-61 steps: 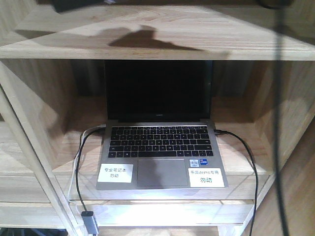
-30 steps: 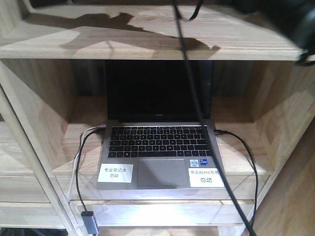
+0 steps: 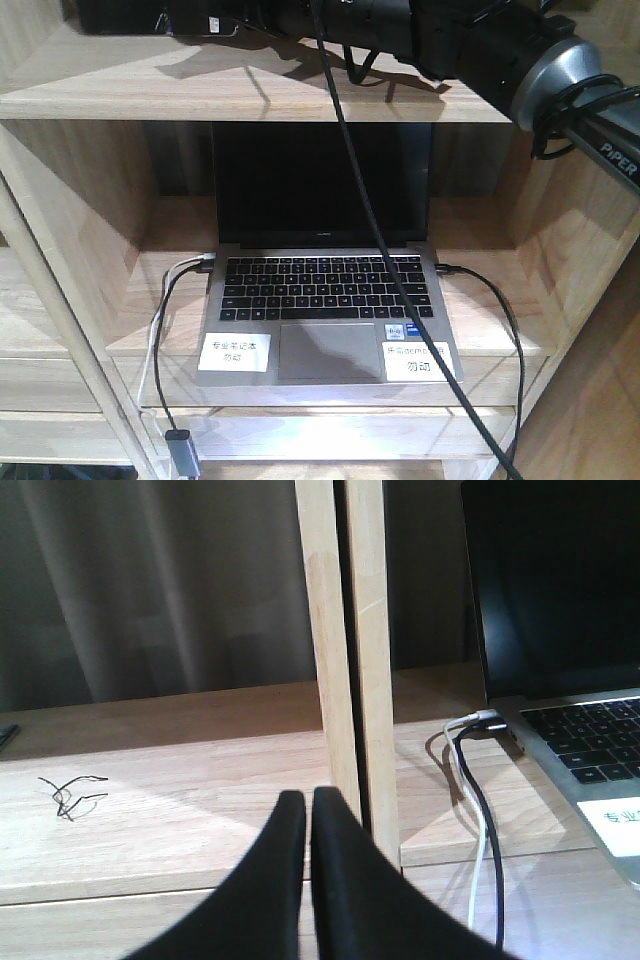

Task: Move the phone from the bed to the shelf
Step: 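Lower the phone flat onto the upper shelf board and open the right gripper, then withdraw the open right gripper from the phone and shelf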

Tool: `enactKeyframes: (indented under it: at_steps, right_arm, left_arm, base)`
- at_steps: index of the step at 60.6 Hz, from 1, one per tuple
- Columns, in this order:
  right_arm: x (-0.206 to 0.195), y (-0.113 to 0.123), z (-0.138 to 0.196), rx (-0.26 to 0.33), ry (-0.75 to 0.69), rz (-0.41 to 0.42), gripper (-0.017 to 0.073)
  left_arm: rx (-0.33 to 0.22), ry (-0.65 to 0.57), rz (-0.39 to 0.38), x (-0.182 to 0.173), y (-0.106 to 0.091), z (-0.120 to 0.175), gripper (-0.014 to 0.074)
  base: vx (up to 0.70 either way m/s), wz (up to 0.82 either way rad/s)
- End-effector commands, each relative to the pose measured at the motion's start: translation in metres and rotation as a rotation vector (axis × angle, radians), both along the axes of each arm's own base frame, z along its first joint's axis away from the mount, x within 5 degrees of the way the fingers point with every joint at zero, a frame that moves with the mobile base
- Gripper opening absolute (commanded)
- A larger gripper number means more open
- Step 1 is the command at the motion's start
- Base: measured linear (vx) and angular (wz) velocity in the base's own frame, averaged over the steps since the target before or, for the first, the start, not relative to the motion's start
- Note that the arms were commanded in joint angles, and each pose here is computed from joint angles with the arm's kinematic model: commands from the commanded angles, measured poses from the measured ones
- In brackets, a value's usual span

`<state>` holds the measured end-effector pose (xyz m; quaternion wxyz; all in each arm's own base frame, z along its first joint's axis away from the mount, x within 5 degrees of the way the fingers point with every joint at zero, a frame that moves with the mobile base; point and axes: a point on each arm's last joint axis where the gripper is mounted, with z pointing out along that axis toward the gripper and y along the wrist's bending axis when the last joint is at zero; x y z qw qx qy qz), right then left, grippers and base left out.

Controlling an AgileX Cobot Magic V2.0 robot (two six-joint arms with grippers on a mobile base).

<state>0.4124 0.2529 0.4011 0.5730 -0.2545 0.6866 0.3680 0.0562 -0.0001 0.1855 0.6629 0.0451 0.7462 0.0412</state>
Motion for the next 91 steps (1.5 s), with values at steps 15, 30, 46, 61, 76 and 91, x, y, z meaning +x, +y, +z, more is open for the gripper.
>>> enactKeyframes:
  at_steps: [15,30,46,61,76,91]
  right_arm:
    - [-0.009,-0.015,0.039,0.072,-0.085,-0.061,0.0047]
    - [-0.009,-0.015,0.039,0.072,-0.085,-0.061,0.0213]
    - [-0.010,-0.015,0.041,0.078,-0.084,-0.061,0.0512]
    - [-0.017,-0.018,0.048,0.044,-0.114,-0.053,0.0557]
    - [-0.035,-0.027,0.066,-0.039,-0.142,-0.051,0.0516]
    - [-0.058,-0.038,0.083,-0.110,-0.117,-0.021,0.0365]
  left_arm:
    - [-0.015,-0.107,-0.004,-0.001,0.000,0.015,0.0001]
    - [-0.015,-0.107,-0.004,-0.001,0.000,0.015,0.0001]
    - [-0.015,-0.107,-0.004,-0.001,0.000,0.015,0.0001]
    - [-0.015,-0.107,-0.004,-0.001,0.000,0.015,0.0001]
    - [-0.015,-0.107,-0.004,-0.001,0.000,0.015,0.0001]
    - [-0.015,-0.107,-0.004,-0.001,0.000,0.015,0.0001]
  base:
    - [0.00,0.00]
    - [0.00,0.00]
    - [0.00,0.00]
    - [0.00,0.00]
    - [0.00,0.00]
    - [0.00,0.00]
